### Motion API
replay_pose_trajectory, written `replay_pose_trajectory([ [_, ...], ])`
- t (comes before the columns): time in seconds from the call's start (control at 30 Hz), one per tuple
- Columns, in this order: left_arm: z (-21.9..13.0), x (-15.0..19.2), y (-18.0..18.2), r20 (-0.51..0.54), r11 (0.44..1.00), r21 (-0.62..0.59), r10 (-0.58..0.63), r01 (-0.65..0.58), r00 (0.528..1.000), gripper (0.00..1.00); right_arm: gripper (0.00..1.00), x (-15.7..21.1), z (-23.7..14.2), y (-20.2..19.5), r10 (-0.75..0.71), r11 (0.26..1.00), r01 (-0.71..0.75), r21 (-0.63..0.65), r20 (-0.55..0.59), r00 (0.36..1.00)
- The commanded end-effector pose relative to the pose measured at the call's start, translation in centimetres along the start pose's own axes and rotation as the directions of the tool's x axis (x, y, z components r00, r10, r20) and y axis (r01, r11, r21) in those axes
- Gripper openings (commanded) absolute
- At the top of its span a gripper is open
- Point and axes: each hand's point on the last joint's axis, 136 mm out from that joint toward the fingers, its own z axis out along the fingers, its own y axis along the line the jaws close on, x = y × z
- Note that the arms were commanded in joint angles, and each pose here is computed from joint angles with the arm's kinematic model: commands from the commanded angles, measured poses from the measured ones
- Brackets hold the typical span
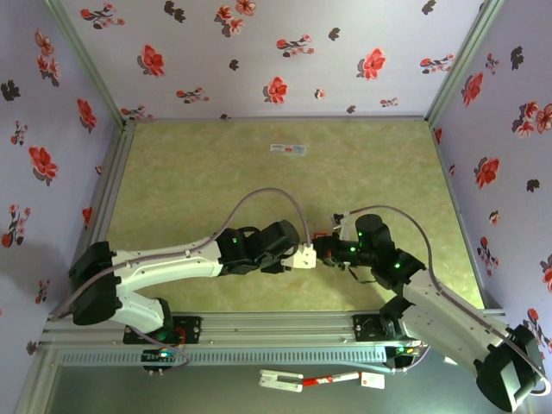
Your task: Unlock with the key
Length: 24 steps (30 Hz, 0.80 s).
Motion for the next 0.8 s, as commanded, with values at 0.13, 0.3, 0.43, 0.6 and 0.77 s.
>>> replay_pose_trajectory([
  [0.13,-2.1,-5.8,4.9,0.268,0.968,-0.213,-0.072,0.132,0.961,0.08,0.00,-0.3,0.4,-1.6,0.283,0.959,-0.283,-0.002,0.015,0.959],
  [0.3,-2.1,-4.8,4.4,0.282,0.970,-0.109,-0.179,0.217,0.943,0.07,0.24,-0.6,-0.6,-3.8,0.281,0.955,-0.285,0.086,0.052,0.958],
  [0.43,-2.1,-3.9,3.4,0.271,0.965,-0.017,-0.247,0.261,0.930,0.07,0.44,-1.3,-1.9,-3.7,0.219,0.967,-0.228,0.112,0.087,0.972],
  [0.6,-2.0,-3.5,2.5,0.272,0.949,0.081,-0.316,0.306,0.909,0.07,0.53,-1.2,-2.0,-3.7,0.179,0.975,-0.186,0.121,0.066,0.982],
  [0.77,-1.8,-3.4,1.8,0.257,0.936,0.159,-0.345,0.313,0.903,0.07,0.61,-0.9,-2.3,-2.9,0.119,0.988,-0.124,0.093,0.055,0.991],
])
